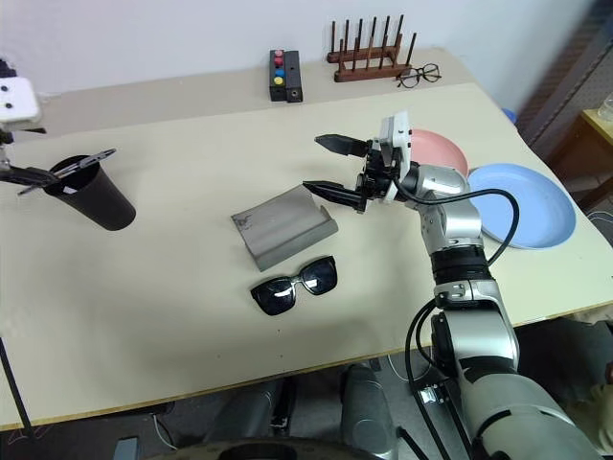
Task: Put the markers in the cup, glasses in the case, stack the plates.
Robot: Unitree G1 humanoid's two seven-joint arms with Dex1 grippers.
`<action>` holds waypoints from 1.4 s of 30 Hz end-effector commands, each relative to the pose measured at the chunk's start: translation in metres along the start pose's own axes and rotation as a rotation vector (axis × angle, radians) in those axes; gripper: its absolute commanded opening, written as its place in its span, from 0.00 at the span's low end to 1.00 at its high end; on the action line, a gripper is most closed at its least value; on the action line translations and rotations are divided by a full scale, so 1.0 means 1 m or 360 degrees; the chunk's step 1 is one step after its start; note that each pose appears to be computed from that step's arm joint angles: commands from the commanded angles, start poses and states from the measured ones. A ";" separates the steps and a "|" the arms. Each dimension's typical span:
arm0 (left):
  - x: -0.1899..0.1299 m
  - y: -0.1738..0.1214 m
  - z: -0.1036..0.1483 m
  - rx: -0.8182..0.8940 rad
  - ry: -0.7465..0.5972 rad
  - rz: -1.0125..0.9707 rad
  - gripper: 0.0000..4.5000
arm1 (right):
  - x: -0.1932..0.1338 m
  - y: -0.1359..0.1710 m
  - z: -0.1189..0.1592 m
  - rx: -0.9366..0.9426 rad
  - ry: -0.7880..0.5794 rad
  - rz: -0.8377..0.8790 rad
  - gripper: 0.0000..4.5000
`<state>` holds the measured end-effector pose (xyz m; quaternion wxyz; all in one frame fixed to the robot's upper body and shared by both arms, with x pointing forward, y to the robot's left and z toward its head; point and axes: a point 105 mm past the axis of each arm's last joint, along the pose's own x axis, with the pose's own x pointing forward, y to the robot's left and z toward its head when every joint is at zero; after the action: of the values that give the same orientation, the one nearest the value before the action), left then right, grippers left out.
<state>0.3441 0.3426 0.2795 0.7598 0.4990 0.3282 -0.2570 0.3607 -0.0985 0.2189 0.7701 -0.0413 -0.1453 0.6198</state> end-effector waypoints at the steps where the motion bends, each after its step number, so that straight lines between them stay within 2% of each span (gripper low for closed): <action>1: -0.004 0.006 0.004 -0.0011 -0.0002 0.0069 0.99 | 0.000 0.000 0.013 -0.0095 -0.0041 0.0003 1.00; 6: 0.005 0.008 0.005 -0.0032 0.0017 0.0090 0.47 | -0.001 0.000 0.015 -0.0101 -0.0043 -0.0008 1.00; 42: 0.022 -0.004 -0.017 -0.0060 0.0177 0.0026 0.47 | -0.009 0.001 0.015 -0.0096 -0.0021 -0.0051 1.00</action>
<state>0.3543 0.3485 0.2480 0.7473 0.4973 0.3719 -0.2366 0.3588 -0.1061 0.2179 0.7819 -0.0482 -0.1444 0.6045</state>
